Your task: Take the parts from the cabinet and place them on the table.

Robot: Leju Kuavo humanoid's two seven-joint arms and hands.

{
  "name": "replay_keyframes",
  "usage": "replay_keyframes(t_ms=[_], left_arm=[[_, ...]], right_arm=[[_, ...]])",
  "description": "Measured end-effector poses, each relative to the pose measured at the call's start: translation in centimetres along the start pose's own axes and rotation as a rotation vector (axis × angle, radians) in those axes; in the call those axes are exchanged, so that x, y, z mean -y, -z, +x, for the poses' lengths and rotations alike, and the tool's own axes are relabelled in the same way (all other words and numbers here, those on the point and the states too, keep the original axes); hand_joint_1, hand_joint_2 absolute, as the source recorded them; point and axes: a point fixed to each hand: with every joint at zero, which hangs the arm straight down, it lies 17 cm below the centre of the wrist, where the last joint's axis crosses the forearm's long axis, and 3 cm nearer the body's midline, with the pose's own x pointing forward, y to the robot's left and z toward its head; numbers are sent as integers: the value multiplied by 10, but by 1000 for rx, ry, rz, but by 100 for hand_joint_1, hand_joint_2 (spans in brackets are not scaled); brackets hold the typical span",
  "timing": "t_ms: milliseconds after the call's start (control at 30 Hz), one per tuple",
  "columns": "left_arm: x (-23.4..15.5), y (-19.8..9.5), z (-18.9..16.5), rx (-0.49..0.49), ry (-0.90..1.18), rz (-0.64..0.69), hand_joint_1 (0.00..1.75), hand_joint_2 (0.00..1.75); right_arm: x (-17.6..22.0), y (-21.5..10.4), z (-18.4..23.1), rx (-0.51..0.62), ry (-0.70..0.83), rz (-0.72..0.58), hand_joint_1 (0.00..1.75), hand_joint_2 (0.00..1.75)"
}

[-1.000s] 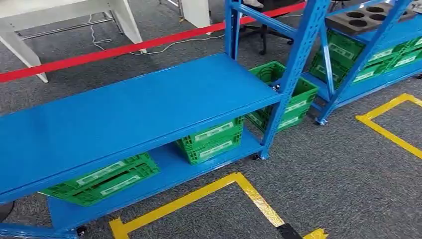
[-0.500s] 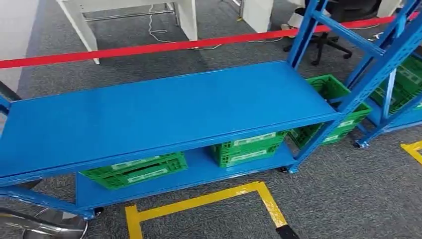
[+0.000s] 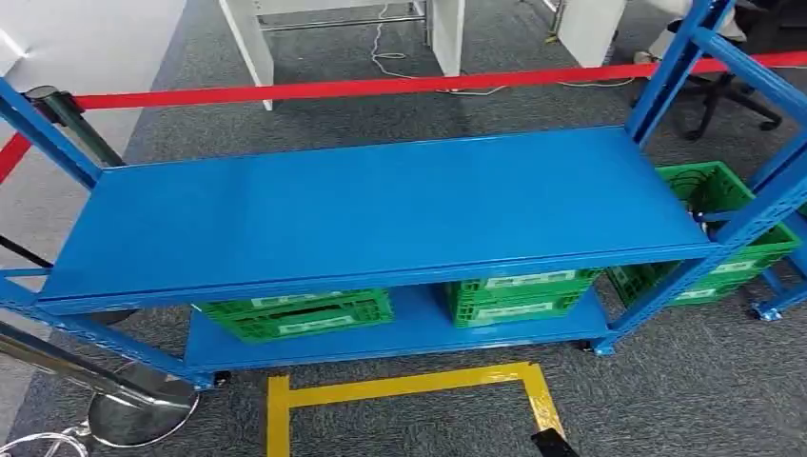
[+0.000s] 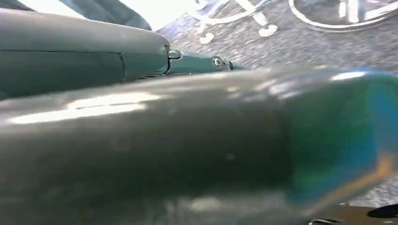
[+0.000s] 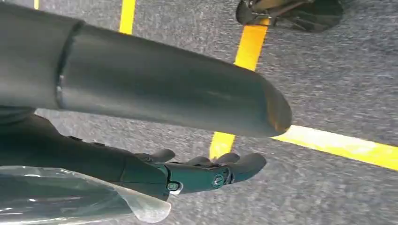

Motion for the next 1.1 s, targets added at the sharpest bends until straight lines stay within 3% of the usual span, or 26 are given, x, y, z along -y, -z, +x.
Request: replay_keyframes(t_ms=[133, 167, 433, 467, 667, 1100], left_arm=[[3, 0, 3, 25, -14, -25, 0, 0], [7, -1, 4, 30, -18, -42, 0, 175], [21, -3, -3, 13, -46, -129, 0, 175], [20, -2, -4, 12, -37, -124, 0, 0], [23, -3, -13, 21, -3, -209, 0, 0], [10, 2, -21, 30, 41, -199, 0, 0]], right_arm=[[-4, 0, 7, 5, 38, 27, 0, 0], [-5, 1, 6, 1, 48, 42, 0, 175], [-6, 2, 4, -27, 156, 90, 0, 175], [-8, 2, 4, -30, 187, 102, 0, 0], [-19, -2, 4, -42, 233, 169, 0, 0], [-15, -1, -2, -59, 220, 143, 0, 0]])
